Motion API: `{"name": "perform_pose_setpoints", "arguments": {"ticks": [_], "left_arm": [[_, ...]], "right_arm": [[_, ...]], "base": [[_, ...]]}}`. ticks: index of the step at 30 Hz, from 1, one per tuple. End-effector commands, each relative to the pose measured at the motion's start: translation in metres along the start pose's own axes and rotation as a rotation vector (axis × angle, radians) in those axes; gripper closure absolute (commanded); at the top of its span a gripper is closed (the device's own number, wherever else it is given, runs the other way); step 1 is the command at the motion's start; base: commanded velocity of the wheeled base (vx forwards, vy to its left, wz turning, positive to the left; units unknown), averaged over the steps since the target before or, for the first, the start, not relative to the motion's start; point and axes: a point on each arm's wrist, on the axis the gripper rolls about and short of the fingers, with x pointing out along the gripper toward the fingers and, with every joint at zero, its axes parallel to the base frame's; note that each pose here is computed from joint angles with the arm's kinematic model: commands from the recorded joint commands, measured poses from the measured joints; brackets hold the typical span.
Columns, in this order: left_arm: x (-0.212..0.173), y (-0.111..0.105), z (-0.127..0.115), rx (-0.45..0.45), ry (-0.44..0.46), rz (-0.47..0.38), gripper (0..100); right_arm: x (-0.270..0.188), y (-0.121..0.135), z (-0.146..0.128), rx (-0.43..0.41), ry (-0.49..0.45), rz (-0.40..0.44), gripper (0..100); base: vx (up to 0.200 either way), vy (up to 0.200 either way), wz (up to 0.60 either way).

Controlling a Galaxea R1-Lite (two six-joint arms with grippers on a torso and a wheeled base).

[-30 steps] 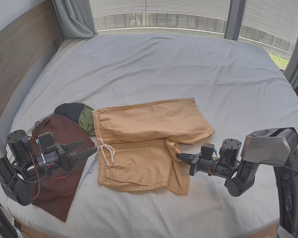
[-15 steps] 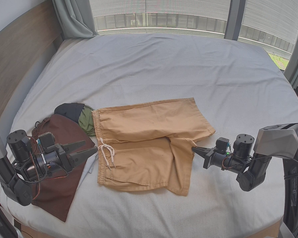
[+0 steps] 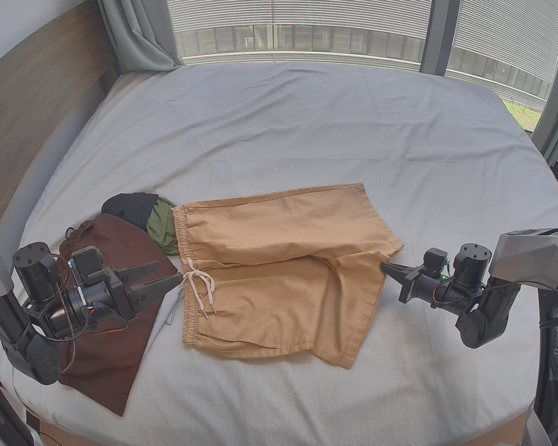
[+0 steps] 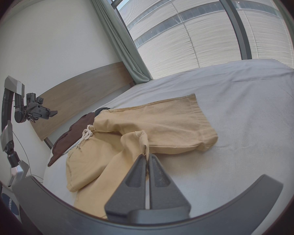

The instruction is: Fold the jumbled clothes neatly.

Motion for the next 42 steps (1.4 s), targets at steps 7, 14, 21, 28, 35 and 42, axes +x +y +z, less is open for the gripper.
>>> {"name": "perform_pose_setpoints", "arguments": {"ticks": [7,14,21,28,35,42], "left_arm": [[0.001,0.001,0.0,-0.003,0.001,0.0,0],[0.002,0.001,0.0,-0.003,0.001,0.0,0],[0.003,0.004,-0.002,-0.006,0.004,0.003,0],[0.003,0.004,-0.001,-0.004,0.003,0.001,0],[0.004,0.003,-0.001,-0.002,0.003,-0.001,0],[0.003,0.002,-0.002,-0.004,0.005,-0.002,0]], "right_arm": [[0.0,-0.028,-0.001,0.002,-0.032,-0.06,100],[0.008,-0.035,-0.005,-0.004,-0.046,-0.067,100],[0.013,-0.039,-0.004,-0.015,-0.069,-0.088,100],[0.015,-0.039,-0.002,-0.021,-0.078,-0.087,100],[0.0,-0.024,0.004,-0.004,-0.048,-0.08,0],[-0.027,0.005,0.007,0.037,0.027,-0.048,0]], "base": [[0.0,0.0,0.0],[0.0,0.0,0.0],[0.0,0.0,0.0],[0.0,0.0,0.0],[0.0,0.0,0.0],[0.0,0.0,0.0]]}}
